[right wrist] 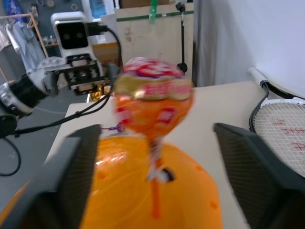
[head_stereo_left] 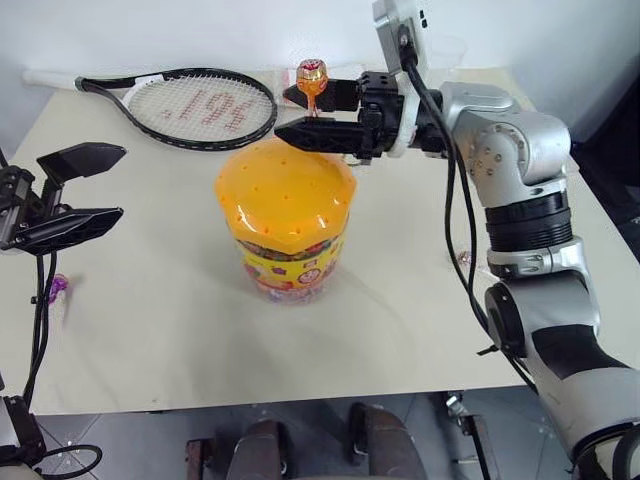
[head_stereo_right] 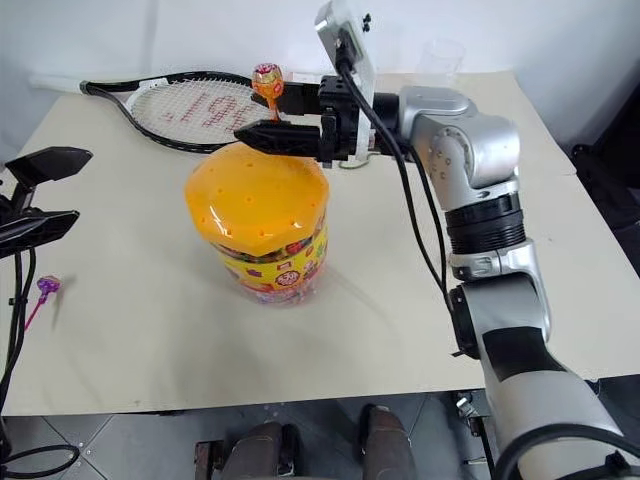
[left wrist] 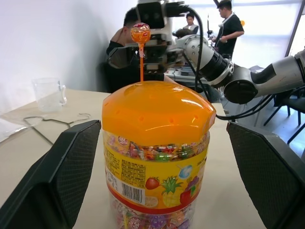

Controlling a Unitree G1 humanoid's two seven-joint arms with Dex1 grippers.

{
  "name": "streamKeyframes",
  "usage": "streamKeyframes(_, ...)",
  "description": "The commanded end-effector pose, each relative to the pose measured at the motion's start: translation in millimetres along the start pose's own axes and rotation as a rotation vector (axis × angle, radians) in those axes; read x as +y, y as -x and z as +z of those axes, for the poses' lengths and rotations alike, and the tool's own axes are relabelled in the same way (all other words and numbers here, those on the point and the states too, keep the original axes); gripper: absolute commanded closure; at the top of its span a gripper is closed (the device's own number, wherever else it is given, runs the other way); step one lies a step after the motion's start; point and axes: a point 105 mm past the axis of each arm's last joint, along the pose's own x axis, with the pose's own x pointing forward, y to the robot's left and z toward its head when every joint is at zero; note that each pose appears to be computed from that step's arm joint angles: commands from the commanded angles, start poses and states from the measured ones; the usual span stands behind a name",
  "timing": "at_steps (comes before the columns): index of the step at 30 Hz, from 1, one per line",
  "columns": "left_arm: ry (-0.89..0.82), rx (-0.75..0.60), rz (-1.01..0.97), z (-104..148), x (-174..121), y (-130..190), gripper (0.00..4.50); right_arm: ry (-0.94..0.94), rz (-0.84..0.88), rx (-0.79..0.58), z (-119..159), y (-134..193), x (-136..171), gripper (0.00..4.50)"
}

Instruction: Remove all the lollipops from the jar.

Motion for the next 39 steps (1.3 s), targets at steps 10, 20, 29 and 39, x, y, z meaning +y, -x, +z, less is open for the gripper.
streamKeyframes(10, -0.037, -0.032, -0.065, 8.5, -1.4, -7.7, 0.00, 0.185, 0.012, -0.129, 68.2, 0.9, 23.3, 4.49)
streamKeyframes(20, -0.027, -0.047, -0.115, 6.4, 3.2, -18.0, 0.00, 0.272, -0.363, -0.095, 105.9, 52.9, -13.0, 4.49)
streamKeyframes(29, -0.008, -0.032, -0.115, 3.0, 2.0, -15.9, 0.00, -0.012, -1.046, 0.494, -10.8, 241.2, -58.5, 4.49)
streamKeyframes(39, 0.005, -0.001, -0.083, -7.3, 5.6, -17.4, 0.00, -0.334, -1.267, 0.778, -128.3, 366.7, -22.0, 4.49)
